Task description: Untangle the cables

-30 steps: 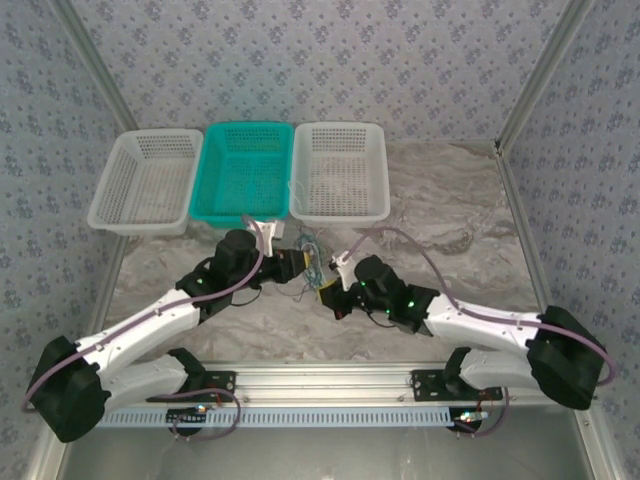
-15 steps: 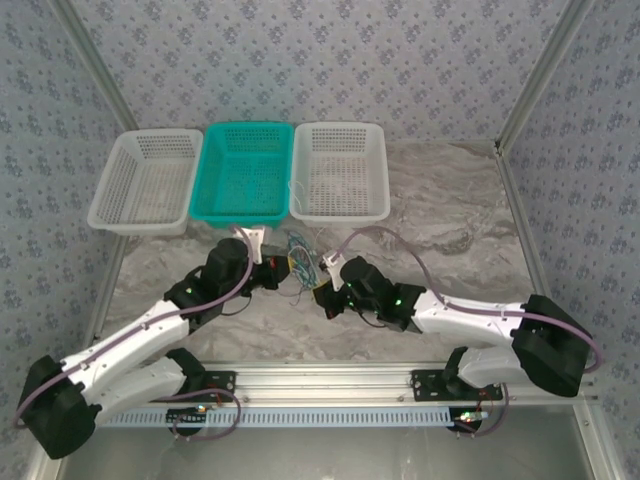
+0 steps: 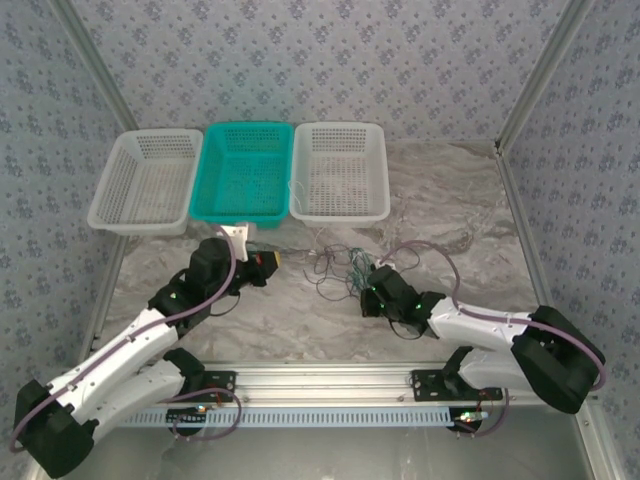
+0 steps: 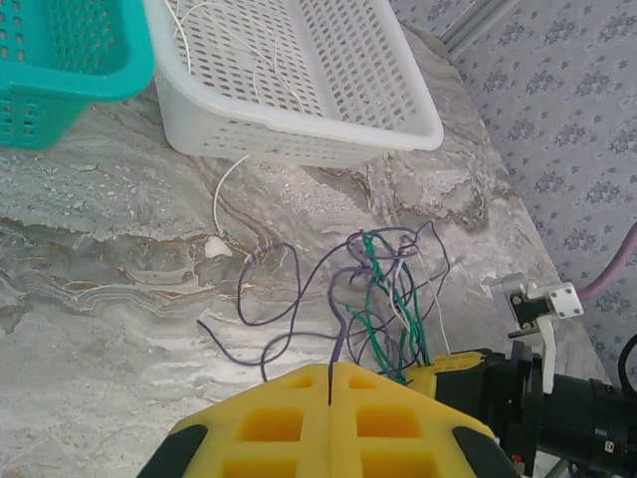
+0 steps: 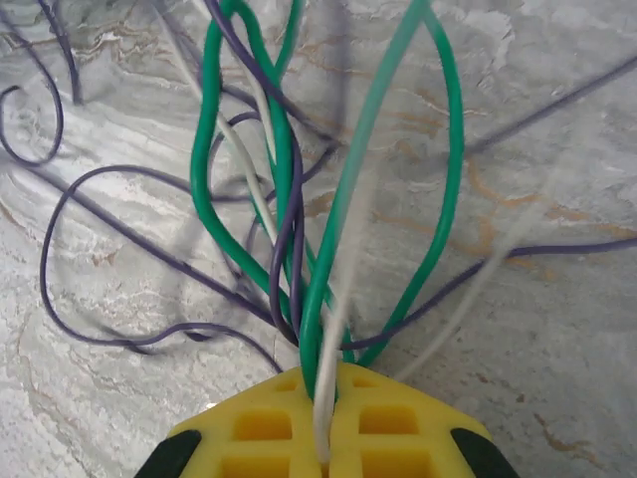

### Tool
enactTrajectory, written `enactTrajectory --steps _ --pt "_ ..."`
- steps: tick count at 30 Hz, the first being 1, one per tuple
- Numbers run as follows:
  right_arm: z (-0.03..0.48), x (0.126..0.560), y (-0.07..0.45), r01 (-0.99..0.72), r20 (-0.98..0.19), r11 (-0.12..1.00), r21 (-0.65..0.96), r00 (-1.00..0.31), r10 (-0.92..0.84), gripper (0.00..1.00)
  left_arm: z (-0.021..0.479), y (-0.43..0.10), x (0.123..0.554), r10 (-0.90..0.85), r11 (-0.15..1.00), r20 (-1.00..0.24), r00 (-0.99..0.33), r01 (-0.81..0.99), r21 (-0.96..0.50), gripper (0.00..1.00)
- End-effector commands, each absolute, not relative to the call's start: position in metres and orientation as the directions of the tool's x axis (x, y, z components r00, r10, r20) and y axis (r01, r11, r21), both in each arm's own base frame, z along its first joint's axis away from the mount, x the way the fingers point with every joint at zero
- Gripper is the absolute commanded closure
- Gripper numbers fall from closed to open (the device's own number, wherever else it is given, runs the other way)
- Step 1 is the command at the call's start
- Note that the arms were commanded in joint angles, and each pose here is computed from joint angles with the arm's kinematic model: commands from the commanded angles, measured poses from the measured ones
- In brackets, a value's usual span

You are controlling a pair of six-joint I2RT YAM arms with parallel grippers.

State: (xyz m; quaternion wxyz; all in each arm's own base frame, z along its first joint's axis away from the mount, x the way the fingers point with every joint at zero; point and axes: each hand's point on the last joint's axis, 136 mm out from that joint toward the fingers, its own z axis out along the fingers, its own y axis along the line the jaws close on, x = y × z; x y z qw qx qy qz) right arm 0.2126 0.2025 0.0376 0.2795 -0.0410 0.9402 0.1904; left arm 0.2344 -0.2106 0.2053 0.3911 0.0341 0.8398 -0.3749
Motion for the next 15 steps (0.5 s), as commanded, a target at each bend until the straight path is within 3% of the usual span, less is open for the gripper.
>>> enactTrajectory --steps 1,7,11,15 --pt "0.051 0.215 0.204 -0.202 -0.566 0.937 0.285 -0.824 -0.005 0.70 0.219 -0.224 0.231 -0.227 0.652 -0.691 -0.686 0.420 -0.631 1.00" --pt "0.099 0.217 0.212 -0.314 -0.678 0.901 0.300 -0.735 -0.031 0.55 0.220 -0.227 0.228 -0.206 0.642 -0.698 -0.686 0.444 -0.625 1.00" --pt "0.134 0.223 0.207 -0.327 -0.746 0.887 0.327 -0.665 0.030 0.30 0.215 -0.227 0.226 -0.200 0.643 -0.695 -0.690 0.443 -0.624 1.00" --pt "0.144 0.243 0.200 -0.243 -0.705 0.883 0.401 -0.698 0.127 0.37 0.212 -0.228 0.226 -0.204 0.640 -0.693 -0.692 0.441 -0.629 1.00"
